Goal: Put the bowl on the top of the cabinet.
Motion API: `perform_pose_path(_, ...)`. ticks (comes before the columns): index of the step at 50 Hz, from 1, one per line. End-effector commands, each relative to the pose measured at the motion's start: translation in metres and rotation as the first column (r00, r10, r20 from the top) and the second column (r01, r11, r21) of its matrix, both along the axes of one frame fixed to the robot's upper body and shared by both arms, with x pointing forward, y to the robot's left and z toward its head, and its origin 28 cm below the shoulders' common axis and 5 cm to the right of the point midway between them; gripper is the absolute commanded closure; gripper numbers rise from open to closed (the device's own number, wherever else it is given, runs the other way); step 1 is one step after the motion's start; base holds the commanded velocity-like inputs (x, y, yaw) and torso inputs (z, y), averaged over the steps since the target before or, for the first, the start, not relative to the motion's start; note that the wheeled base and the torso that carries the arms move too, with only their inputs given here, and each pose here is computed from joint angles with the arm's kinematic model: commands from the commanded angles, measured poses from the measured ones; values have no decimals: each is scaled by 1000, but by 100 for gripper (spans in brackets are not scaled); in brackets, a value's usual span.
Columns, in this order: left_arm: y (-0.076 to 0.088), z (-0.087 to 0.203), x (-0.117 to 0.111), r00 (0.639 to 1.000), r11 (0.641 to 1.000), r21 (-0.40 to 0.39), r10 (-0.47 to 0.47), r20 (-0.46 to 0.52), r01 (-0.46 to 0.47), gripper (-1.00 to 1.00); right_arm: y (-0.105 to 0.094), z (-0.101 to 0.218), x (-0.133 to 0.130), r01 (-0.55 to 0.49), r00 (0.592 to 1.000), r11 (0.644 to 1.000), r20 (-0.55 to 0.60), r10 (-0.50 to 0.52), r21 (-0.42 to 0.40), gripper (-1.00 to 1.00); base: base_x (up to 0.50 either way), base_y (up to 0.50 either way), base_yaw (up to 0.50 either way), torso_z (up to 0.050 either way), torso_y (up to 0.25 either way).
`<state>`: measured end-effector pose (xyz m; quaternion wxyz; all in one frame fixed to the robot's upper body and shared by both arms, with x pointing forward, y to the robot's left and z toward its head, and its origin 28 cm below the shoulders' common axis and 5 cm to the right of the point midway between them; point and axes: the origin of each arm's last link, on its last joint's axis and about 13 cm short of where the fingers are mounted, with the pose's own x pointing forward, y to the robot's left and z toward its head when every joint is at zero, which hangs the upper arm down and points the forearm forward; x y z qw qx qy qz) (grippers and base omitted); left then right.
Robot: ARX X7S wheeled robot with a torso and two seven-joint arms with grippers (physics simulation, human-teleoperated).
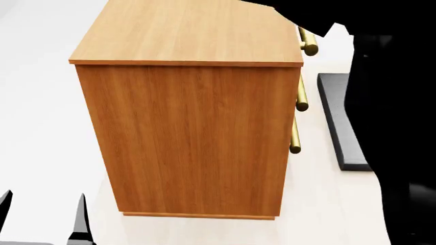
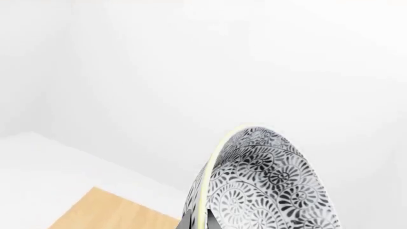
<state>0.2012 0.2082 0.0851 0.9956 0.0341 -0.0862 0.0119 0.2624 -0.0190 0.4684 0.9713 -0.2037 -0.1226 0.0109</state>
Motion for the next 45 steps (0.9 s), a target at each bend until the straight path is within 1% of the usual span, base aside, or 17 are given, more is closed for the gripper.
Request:
perform_pose_path(1, 0, 2, 0, 1000, 1000, 4, -4, 2, 4, -100, 17, 4, 5, 30, 1000, 999, 6, -30, 43, 100, 0, 0, 0, 0, 10)
perform_pose_path(3, 0, 2, 1, 1000, 1000, 6, -7, 2, 7, -100, 21, 2, 7, 55, 998, 997, 16, -56, 53, 100, 0, 0, 0, 0, 0)
perform_pose_path(5, 0, 2, 0, 1000, 1000, 6, -7, 2, 7, -100, 22, 1, 8, 55, 998, 997, 9, -55, 55, 100, 0, 0, 0, 0, 0)
perform_pose_path(11, 1, 1, 1, 1000, 1000, 4, -4, 2, 4, -100, 28, -4, 7, 33, 999, 998, 1, -33, 46, 100, 0, 0, 0, 0, 0)
perform_pose_path(12, 1, 0, 1, 1000, 1000, 1, -8, 0, 8, -100, 30, -6, 6, 16, 1000, 999, -28, -15, 48, 100, 0, 0, 0, 0, 0)
perform_pose_path(17, 1, 0, 1, 1000, 1000, 7, -3, 0, 3, -100, 31, -7, 5, 13, 1000, 999, -25, -12, 50, 100, 0, 0, 0, 0, 0)
perform_pose_path(18, 2, 1, 0, 1000, 1000, 5, -3, 2, 3, -100, 30, -16, 11, 10, 999, 999, -49, -7, 49, 100, 0, 0, 0, 0, 0)
perform_pose_path(23, 3, -1, 0, 1000, 1000, 1, 2, -1, -2, -100, 28, -27, 19, -5, 998, 1000, -70, 5, -2, 100, 0, 0, 0, 0, 2)
perform_pose_path(25, 2, -2, 0, 1000, 1000, 1, 1, -2, -1, -100, 25, -29, 24, -1, 997, 1000, -79, 1, 1, 100, 0, 0, 0, 0, 0)
perform_pose_path(34, 3, -5, 1, 1000, 1000, 0, 4, -8, -4, -100, 23, -45, 39, 21, 994, 1000, -105, -21, -2, 100, 0, 0, 0, 0, 0)
perform_pose_path(40, 3, -5, 1, 1000, 1000, 1, 2, -10, -2, -100, 27, -65, 51, 19, 990, 1000, -137, -20, -13, 100, 0, 0, 0, 0, 2)
perform_pose_path(45, 3, -6, 1, 1000, 1000, 1, 4, -12, -4, -100, 28, -71, 54, 17, 989, 1000, -147, -19, -20, 100, 0, 0, 0, 0, 0)
